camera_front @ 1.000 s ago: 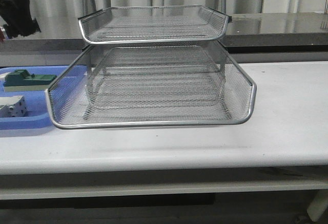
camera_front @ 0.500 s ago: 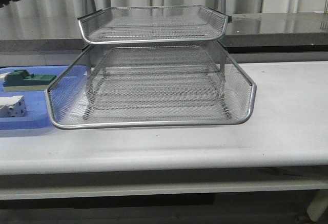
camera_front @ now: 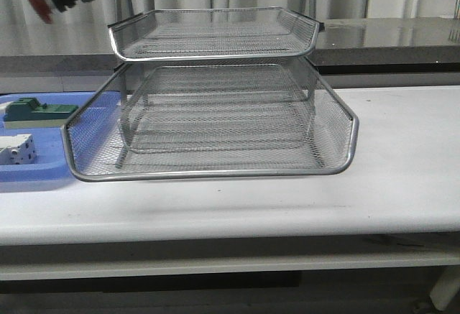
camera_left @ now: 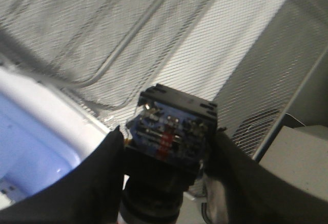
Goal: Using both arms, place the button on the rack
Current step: 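Lift the red push button and carry it over the pulled-out tier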
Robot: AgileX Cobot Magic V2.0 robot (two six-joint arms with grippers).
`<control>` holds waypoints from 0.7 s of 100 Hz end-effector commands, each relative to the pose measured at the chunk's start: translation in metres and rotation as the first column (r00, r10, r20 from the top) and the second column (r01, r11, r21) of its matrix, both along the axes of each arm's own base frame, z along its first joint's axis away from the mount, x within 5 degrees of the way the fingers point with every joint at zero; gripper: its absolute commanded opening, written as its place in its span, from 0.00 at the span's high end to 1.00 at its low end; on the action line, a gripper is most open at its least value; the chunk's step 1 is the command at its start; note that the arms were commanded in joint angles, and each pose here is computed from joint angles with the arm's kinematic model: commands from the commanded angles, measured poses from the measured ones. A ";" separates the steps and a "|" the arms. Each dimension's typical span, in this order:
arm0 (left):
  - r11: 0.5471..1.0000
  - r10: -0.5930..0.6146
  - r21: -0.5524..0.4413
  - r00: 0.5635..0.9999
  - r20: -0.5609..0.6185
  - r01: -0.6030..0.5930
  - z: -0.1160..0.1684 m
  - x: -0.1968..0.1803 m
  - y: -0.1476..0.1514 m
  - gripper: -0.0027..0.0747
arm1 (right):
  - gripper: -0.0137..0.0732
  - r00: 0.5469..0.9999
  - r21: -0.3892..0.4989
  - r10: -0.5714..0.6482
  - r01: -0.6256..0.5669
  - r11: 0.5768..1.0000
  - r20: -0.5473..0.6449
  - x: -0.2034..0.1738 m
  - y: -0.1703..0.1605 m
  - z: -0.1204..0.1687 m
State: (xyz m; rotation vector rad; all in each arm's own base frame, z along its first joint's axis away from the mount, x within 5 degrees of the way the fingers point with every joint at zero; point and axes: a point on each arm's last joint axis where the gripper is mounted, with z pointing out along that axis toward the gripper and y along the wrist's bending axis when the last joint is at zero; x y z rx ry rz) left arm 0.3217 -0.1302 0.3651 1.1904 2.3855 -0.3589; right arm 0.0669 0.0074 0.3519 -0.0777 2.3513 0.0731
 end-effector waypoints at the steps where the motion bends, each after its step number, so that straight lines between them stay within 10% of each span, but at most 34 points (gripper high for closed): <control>1: 0.995 -0.066 -0.066 0.995 0.079 0.071 0.018 -0.013 -0.023 0.94 | 0.92 0.997 -0.001 -0.001 0.001 1.000 0.082 0.003 -0.001 0.012; 70: 0.974 -0.221 0.052 0.975 0.010 0.220 -0.069 0.011 -0.107 0.94 | 0.92 0.997 -0.001 -0.001 0.001 1.000 0.082 0.003 -0.001 0.012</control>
